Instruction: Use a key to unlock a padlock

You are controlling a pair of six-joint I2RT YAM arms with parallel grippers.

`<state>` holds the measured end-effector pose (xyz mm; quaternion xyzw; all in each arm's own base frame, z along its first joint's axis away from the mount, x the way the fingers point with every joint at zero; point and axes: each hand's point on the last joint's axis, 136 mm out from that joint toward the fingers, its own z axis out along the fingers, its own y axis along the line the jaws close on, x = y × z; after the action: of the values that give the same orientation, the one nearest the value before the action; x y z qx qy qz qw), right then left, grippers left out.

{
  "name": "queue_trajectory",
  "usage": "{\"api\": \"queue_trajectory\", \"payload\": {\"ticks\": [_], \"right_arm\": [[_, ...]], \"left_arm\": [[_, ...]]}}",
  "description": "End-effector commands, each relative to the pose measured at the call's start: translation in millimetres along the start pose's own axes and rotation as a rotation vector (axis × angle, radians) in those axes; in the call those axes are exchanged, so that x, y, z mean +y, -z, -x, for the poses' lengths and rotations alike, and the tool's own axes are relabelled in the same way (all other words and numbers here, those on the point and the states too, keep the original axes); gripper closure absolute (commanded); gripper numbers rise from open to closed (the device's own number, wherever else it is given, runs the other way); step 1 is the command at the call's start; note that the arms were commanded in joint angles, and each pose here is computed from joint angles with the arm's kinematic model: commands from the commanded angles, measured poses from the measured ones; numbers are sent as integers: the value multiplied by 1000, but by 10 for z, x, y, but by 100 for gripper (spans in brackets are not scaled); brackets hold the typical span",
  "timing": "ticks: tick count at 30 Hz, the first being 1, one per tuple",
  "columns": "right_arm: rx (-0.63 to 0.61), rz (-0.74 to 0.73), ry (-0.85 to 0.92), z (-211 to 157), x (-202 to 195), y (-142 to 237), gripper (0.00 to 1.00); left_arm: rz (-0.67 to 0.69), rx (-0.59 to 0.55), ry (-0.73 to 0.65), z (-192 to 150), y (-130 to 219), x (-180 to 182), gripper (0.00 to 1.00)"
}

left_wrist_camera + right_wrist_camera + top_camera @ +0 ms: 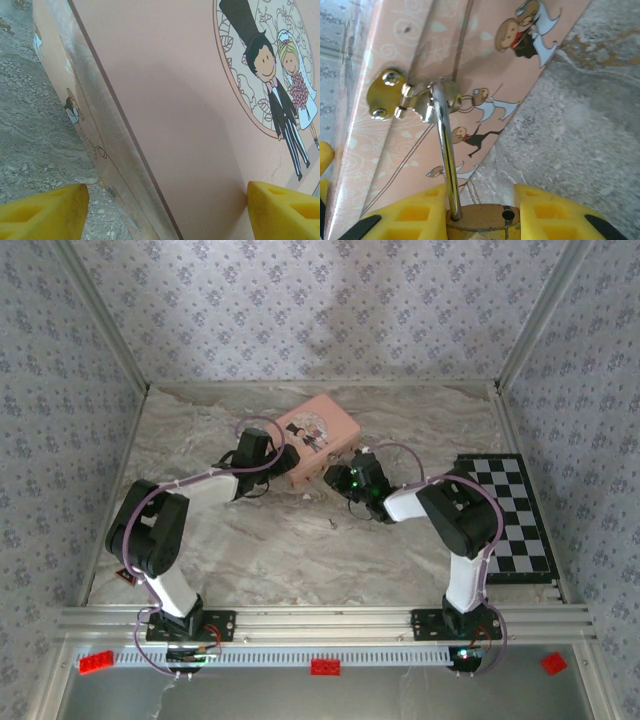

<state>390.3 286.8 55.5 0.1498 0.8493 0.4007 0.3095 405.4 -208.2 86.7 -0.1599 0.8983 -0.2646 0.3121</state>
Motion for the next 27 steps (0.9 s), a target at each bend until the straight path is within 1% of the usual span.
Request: {"api": "queue_trajectory", "payload": {"ticks": [1,2,4,6,10,15,18,23,27], "right_arm": [[-34,56,91,188,199,-55,66],[-27,57,107,164,199,-48,63],[-14,49,123,129,170,-24,60],[-14,52,131,113,142,-2,59],[2,74,110,59,75,8,62],[11,20,125,-20,-85,15,60],[2,11,152,-18,-127,4,61],[-38,68,217,88,-66,-74,63],[-16,135,181,89,-10,-159,65]], "left_arm": [[140,90,-11,-311,-58,421,20],[138,89,-11,-310,-52,416,20],[134,86,-11,-305,-40,410,20],[134,84,-11,-304,-29,417,20],[133,85,-8,-310,-30,420,20],[129,81,-4,-309,-25,418,20],[126,82,-2,-316,-22,416,20],[118,81,2,-310,-16,398,20],[116,85,2,-321,-11,392,21]]}}
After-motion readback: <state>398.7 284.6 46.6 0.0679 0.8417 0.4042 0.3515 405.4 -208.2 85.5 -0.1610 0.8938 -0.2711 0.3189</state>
